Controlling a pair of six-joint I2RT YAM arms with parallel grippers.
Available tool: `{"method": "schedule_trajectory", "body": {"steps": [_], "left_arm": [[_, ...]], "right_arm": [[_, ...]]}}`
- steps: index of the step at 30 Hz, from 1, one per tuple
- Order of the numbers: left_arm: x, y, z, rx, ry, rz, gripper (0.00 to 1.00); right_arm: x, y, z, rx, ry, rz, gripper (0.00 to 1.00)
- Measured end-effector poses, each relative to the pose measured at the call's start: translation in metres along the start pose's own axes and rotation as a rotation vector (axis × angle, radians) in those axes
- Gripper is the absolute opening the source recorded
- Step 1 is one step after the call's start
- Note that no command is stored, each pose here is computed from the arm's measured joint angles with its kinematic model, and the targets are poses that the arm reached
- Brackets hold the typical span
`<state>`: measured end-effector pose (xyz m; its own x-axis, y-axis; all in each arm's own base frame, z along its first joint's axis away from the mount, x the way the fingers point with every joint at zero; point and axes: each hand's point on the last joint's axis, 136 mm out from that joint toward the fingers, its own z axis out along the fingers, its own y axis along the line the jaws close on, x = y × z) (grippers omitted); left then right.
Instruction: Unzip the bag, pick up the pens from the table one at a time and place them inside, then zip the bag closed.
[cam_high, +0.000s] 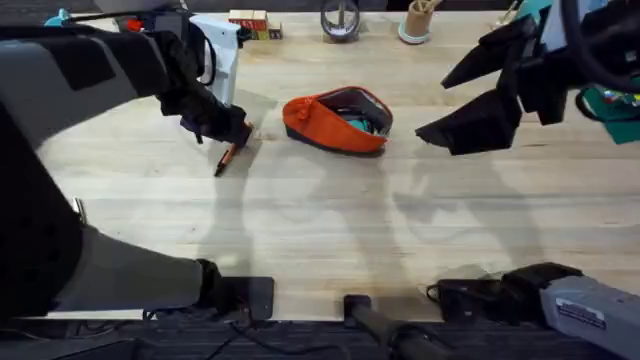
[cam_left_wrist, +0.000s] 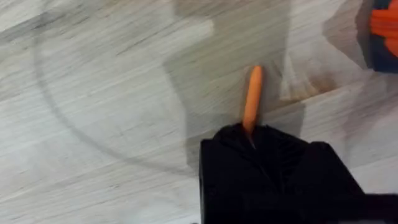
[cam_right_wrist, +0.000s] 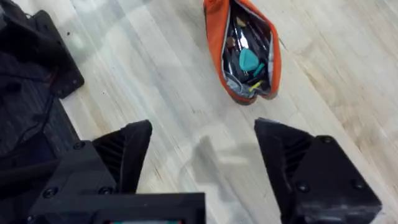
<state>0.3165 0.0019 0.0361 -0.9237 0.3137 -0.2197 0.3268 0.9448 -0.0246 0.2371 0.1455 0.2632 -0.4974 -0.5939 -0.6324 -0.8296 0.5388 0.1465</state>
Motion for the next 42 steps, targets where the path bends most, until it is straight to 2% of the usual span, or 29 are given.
{"method": "schedule_trajectory", "body": {"steps": [6,13,19,23,27,30,36,42], "left_arm": [[-0.001,0.000,-0.001,0.002,0.003,-0.010,0.040],[0.002,-0.003,-0.012,0.034,0.083,-0.036,0.042],[-0.027,0.004,-0.052,0.023,0.045,-0.034,0.042],[-0.048,0.003,-0.084,0.038,-0.002,0.010,0.042],[-0.066,-0.002,-0.114,0.068,-0.063,0.080,0.042],[-0.078,-0.013,-0.135,0.115,-0.113,0.171,0.042],[-0.102,-0.052,-0.163,0.212,-0.234,0.406,0.042],[-0.120,-0.093,-0.176,0.295,-0.355,0.621,0.042]], "right_arm": [[0.000,0.000,0.000,0.000,0.000,0.000,0.997],[0.000,0.000,0.000,0.000,0.000,0.000,0.997],[0.000,0.000,0.000,0.000,0.000,0.000,0.997],[0.000,0.000,0.000,0.000,0.000,0.000,0.997],[0.000,0.000,0.000,0.000,0.000,0.000,0.997],[0.000,0.000,0.000,0.000,0.000,0.000,0.997],[0.000,0.000,0.000,0.000,0.000,0.000,0.997],[0.000,0.000,0.000,0.000,0.000,0.001,0.997]]}}
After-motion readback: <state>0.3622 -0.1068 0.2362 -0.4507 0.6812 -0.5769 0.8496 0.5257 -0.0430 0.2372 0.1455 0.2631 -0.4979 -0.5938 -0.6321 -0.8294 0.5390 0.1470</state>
